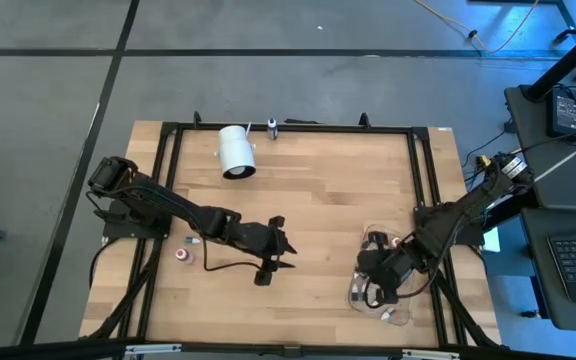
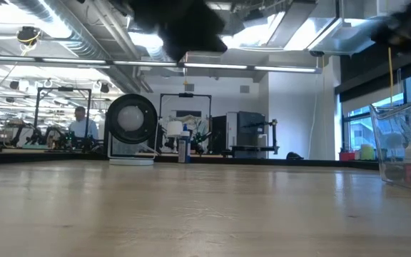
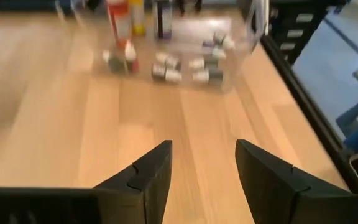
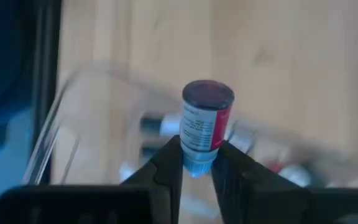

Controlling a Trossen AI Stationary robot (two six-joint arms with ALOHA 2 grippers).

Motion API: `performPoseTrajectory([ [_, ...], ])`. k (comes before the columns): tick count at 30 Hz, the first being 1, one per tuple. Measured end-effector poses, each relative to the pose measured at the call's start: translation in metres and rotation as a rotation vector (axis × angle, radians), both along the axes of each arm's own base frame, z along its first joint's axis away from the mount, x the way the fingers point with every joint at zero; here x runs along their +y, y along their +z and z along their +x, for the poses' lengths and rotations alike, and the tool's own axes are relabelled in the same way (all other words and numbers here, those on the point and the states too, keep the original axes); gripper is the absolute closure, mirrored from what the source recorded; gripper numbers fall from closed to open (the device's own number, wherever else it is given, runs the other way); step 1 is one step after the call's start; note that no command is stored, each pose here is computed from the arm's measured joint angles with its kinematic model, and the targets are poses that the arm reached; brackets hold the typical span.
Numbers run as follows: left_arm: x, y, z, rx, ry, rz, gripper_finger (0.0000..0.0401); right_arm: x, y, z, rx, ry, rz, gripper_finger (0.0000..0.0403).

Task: Pick & Place food coloring
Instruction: Put the small pink food coloring bottle into the transparent bin

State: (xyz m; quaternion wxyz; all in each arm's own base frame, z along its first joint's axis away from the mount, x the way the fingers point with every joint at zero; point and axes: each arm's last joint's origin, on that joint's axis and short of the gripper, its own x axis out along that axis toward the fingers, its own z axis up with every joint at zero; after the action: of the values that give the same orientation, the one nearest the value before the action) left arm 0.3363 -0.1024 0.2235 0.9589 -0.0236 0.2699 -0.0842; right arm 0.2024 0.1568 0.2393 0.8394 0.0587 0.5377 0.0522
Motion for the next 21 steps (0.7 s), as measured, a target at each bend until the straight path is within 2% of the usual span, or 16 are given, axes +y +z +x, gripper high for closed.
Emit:
performPoseTrajectory([
  [3, 0.000, -0.004, -0.003, 0.059, 0.000, -0.025, 0.0230, 0.003, -0.016, -0.005, 0.068, 0.000, 0.066, 0.0321],
  [11, 0.005, -0.012, -0.010, 0.188, -0.010, -0.020, 0.0226, -0.005, -0.057, -0.016, 0.110, -0.045, 0.088, 0.0317],
  [21, 0.022, 0.000, -0.055, 0.535, 0.208, -0.160, 0.0226, -0.009, -0.069, -0.020, 0.116, -0.042, 0.081, 0.0316],
])
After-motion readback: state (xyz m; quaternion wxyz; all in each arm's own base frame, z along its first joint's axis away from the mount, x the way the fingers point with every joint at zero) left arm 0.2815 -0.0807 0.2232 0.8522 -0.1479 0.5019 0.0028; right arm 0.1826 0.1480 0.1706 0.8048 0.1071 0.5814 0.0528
